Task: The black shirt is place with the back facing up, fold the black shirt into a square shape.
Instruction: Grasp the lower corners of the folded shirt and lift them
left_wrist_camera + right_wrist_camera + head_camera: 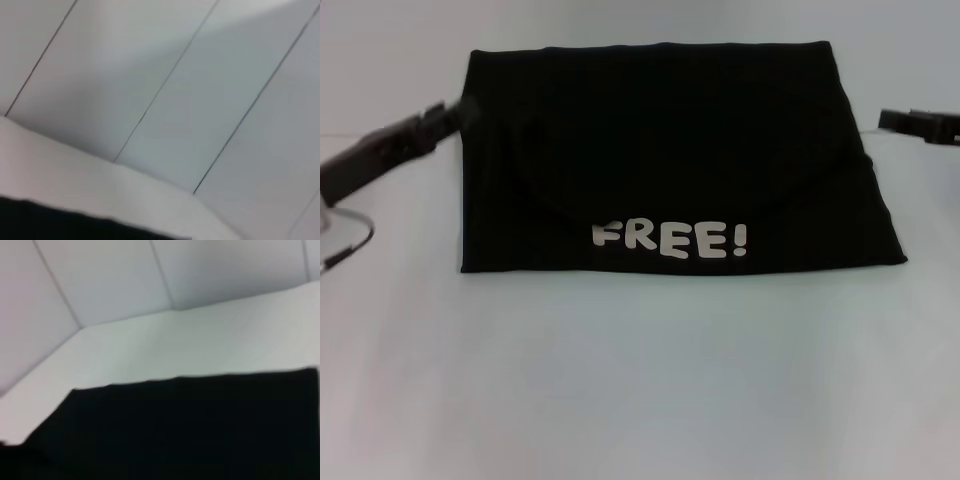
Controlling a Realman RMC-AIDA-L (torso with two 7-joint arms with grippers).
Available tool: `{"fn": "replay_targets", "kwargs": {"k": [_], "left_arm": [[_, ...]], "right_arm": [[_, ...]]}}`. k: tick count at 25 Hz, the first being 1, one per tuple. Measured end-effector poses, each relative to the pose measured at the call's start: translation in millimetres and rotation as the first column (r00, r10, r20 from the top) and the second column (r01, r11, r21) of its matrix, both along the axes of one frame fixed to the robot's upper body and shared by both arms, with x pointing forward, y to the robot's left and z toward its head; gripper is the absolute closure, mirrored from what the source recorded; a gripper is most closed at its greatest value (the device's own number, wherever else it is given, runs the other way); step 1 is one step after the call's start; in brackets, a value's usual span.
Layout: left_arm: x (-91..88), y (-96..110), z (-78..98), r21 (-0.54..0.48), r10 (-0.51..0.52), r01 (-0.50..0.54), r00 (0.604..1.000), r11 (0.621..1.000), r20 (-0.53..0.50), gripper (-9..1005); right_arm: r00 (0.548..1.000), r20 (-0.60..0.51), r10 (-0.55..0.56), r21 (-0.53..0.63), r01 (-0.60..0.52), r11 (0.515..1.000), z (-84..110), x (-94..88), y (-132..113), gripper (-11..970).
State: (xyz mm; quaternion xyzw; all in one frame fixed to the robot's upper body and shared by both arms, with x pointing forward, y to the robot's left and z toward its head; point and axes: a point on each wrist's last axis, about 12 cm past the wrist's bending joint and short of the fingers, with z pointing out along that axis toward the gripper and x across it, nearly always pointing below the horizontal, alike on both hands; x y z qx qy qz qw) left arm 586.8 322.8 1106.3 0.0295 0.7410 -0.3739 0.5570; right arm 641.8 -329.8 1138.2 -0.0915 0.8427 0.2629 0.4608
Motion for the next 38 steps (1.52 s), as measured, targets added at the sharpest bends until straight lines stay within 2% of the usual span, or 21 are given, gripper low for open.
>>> {"fn": "replay_targets", "kwargs": {"k": [3,9,12,18,22,31,38], "left_arm": [[-15.2,11.3,-10.9,0.104,-0.008,0.010,1.000,0.994,-0.019,362],[-25.8,17.2,-29.9,0.261,-0.009,0.031,0.996,0.965,-0.087,362],[-24.2,15.0,-40.5,0.322,0.013,0.028,0.992,0.946,-0.124,362],[-11.4,-3.4,-56.6,0.458,0.040,0.048,0.983,0.888,-0.181,362],[-6.6,-10.5,-58.0,0.476,0.034,0.060,0.982,0.877,-0.186,362],[-3.6,-11.5,-60.8,0.495,0.049,0.055,0.980,0.867,-0.195,363],[-5.7,-22.9,-61.8,0.491,-0.021,0.123,0.978,0.863,-0.207,363]], "right_arm": [[0.998,-0.039,0.039,0.042,-0.037,0.998,0.7,-8.7,-4.5,424],[0.992,-0.077,0.099,0.081,-0.093,0.992,1.4,-18.5,-7.0,424],[0.988,-0.087,0.126,0.091,-0.118,0.989,0.9,-21.2,-4.7,425],[0.988,-0.099,0.120,0.110,-0.109,0.988,-0.3,-21.8,-3.6,425],[0.988,-0.099,0.116,0.114,-0.105,0.988,-0.1,-21.5,-3.8,426],[0.991,-0.096,0.094,0.108,-0.084,0.991,-1.2,-19.8,-4.5,427],[0.992,-0.094,0.083,0.103,-0.073,0.992,-2.0,-19.0,-5.1,428]]}}
